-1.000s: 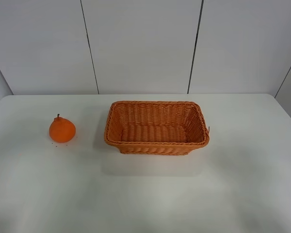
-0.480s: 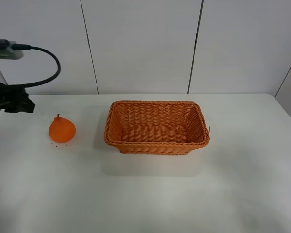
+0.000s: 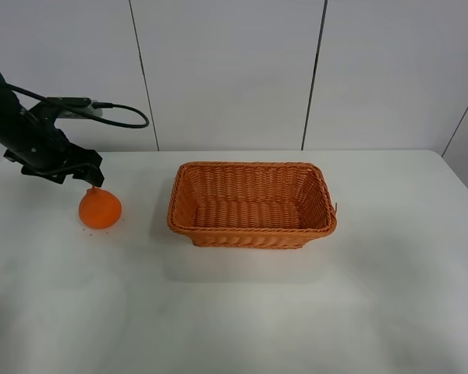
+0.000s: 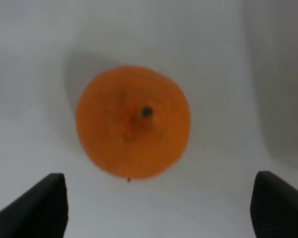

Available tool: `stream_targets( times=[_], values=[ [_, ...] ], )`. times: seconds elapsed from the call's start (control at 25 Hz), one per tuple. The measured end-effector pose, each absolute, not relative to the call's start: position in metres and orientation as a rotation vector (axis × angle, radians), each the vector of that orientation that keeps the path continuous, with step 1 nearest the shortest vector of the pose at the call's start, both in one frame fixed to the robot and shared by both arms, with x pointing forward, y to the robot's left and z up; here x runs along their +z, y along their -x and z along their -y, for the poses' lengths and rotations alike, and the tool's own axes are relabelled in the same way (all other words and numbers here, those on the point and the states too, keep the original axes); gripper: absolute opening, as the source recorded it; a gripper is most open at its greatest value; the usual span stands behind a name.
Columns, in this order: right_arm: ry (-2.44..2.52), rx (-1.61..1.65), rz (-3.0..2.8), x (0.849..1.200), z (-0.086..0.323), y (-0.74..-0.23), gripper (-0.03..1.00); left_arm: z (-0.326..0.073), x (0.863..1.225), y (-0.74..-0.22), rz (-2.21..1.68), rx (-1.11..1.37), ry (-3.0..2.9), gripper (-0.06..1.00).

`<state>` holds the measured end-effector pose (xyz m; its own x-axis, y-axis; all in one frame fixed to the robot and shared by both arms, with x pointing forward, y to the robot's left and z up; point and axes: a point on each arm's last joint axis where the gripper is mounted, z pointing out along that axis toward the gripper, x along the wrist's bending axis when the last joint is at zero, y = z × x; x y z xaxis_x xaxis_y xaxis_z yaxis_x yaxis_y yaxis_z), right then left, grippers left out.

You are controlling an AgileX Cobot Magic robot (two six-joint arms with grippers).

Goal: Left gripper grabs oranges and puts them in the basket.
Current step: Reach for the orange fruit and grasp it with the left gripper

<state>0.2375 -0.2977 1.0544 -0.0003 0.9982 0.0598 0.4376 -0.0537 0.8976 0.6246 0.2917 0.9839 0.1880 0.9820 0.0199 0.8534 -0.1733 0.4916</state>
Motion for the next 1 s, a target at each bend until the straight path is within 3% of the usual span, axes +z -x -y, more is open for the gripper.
stream_targets(
  times=[0.52, 0.72, 0.84, 1.0],
  values=[
    [-1.576, 1.014, -1.518, 1.054, 0.298, -0.237, 0.69, -0.292, 0.908, -0.654, -1.762, 0.370, -2.214, 0.85],
    [-1.576, 1.014, -1.518, 1.054, 0.298, -0.237, 0.69, -0.293, 0.901, -0.657, -1.755, 0.387, -2.217, 0.83],
    [-1.576, 1.014, -1.518, 1.054, 0.298, -0.237, 0.69, -0.293, 0.900, -0.658, -1.747, 0.395, -2.221, 0.64],
    [-1.576, 1.014, -1.518, 1.054, 0.298, -0.237, 0.69, -0.293, 0.901, -0.659, -1.727, 0.402, -2.240, 0.22]
  ],
)
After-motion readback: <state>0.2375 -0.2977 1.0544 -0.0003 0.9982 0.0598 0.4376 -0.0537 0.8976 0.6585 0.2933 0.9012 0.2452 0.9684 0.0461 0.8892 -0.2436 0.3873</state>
